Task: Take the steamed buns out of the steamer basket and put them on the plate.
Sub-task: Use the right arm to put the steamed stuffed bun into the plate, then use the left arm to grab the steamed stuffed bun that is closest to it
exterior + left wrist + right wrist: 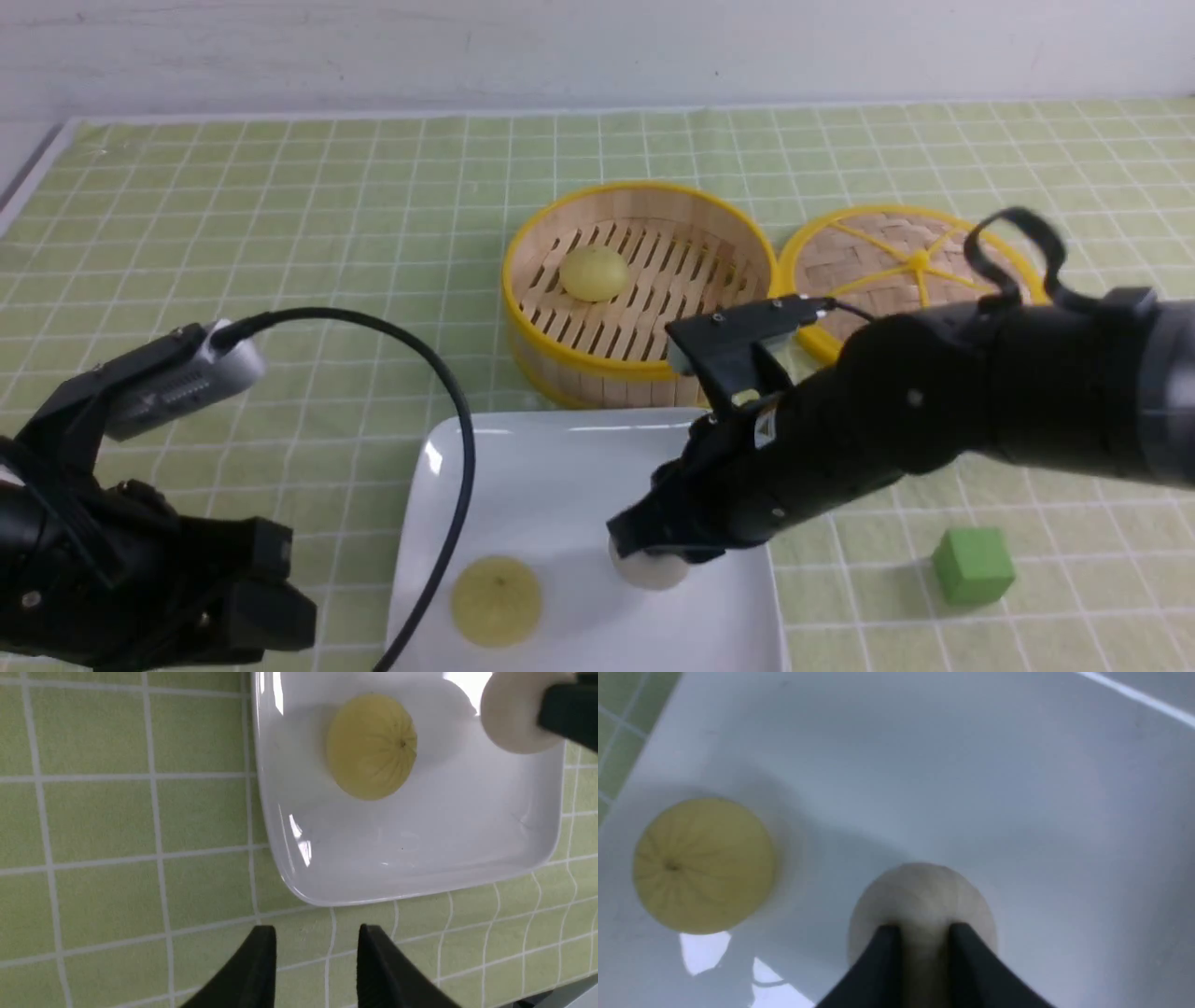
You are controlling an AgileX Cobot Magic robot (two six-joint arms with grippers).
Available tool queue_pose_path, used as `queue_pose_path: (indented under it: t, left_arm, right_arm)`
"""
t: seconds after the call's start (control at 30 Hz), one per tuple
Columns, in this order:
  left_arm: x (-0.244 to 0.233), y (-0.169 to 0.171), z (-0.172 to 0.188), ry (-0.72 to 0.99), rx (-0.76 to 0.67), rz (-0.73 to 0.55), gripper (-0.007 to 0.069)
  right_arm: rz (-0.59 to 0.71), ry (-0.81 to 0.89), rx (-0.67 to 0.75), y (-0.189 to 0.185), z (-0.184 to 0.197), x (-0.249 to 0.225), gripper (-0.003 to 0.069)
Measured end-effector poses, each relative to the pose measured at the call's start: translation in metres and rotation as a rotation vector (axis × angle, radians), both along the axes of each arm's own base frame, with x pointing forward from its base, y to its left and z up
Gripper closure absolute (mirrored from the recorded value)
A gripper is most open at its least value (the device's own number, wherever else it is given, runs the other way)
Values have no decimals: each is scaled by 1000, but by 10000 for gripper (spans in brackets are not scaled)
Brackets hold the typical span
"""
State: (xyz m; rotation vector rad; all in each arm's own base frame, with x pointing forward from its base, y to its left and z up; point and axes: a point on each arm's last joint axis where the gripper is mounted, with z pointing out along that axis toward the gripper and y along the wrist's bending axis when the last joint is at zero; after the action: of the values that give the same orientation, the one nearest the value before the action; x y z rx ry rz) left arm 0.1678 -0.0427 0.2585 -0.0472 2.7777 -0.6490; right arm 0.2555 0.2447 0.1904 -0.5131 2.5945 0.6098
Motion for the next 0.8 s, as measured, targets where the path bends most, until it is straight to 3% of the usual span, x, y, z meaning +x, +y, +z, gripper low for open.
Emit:
queue_pose_path:
  t: [0.1,0.17,0.23,0.3,0.4,0.47,0.57,0.7,0.8]
  left_arm:
    - [2,1,0,-21,3,11,350]
    - [3,1,1,-28,4,15,350]
    - [3,1,1,-34,5,18,350]
    - [5,1,1,-55,8,30,350]
    - [12,3,3,-123,15,68,370]
    - [18,4,5,-167,14,98,410]
    - [35,4,11,-168,8,100,525]
    - [70,0,16,-109,6,30,620]
    - [99,-9,20,-67,6,-15,623]
  right_arm:
    - [-13,26,4,-2,0,1,294]
    - [-12,62,27,-6,20,3,207]
    - [0,82,37,-13,38,2,172]
    - [35,43,59,-29,88,-1,167]
    - [73,-44,22,-61,138,-21,267]
    - [80,-52,-29,-80,153,-37,382]
    - [57,-67,-99,-112,162,-72,617]
    - [24,-72,-121,-136,148,-104,673]
    - [2,-112,-122,-149,132,-122,673]
